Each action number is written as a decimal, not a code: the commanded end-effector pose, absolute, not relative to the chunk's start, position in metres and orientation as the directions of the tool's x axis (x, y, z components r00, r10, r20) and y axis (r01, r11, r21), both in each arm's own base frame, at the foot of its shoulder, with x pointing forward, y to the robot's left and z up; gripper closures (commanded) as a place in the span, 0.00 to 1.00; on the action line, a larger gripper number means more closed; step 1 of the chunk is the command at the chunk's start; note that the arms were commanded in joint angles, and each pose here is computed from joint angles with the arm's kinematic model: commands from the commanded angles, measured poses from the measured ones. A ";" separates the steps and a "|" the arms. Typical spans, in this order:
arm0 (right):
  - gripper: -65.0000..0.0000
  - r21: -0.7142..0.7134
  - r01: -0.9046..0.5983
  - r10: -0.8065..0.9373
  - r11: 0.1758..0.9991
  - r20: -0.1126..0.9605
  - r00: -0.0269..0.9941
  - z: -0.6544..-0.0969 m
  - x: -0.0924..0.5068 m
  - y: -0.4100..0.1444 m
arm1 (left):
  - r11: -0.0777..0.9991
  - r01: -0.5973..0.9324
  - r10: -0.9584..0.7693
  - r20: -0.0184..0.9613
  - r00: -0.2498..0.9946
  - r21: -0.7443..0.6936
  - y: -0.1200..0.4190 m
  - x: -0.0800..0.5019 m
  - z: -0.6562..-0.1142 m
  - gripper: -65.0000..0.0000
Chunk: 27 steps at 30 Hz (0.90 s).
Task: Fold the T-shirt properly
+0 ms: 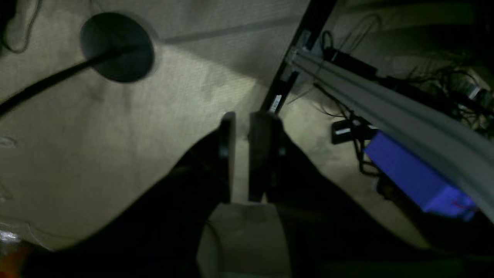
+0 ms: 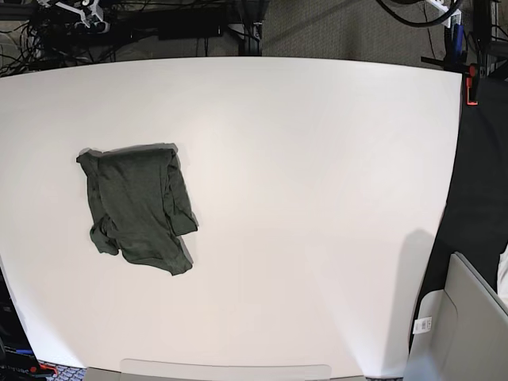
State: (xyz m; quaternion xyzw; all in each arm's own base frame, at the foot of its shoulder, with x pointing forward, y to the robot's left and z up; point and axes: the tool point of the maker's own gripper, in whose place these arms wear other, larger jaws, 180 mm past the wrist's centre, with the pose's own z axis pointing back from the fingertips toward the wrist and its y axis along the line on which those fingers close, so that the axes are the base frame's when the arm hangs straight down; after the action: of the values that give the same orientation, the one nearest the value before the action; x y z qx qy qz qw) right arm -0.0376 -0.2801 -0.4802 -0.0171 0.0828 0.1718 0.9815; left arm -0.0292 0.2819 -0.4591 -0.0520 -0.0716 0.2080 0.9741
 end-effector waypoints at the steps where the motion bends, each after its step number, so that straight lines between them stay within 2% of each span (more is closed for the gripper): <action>1: 0.85 0.005 -0.347 0.342 0.938 -0.171 0.924 -0.484 -0.037 -0.280 | 0.914 -0.388 0.400 0.107 0.910 -0.118 0.284 -0.035 -0.463 0.90; 10: 0.85 0.100 -0.284 0.299 0.954 -0.209 0.931 -0.527 -0.029 -0.265 | 0.906 -0.389 0.400 0.041 0.916 -0.166 0.261 -0.032 -0.494 0.90; 16: 0.85 0.154 -0.316 0.342 0.936 -0.182 0.922 -0.554 -0.020 -0.245 | 0.884 -0.427 0.432 -0.013 0.902 -0.190 0.252 -0.028 -0.521 0.90; 27: 0.85 0.234 -0.265 0.302 0.935 -0.143 0.942 -0.585 -0.011 -0.209 | 0.879 -0.413 0.406 -0.079 0.911 -0.239 0.213 -0.031 -0.563 0.90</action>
State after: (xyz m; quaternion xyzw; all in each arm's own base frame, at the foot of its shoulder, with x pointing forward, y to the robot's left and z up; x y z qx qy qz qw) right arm -0.0054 -0.2051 -0.5866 0.1085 0.0815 0.1416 0.9806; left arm -0.0285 0.2092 -0.5650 -0.1284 0.0122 0.2140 0.9683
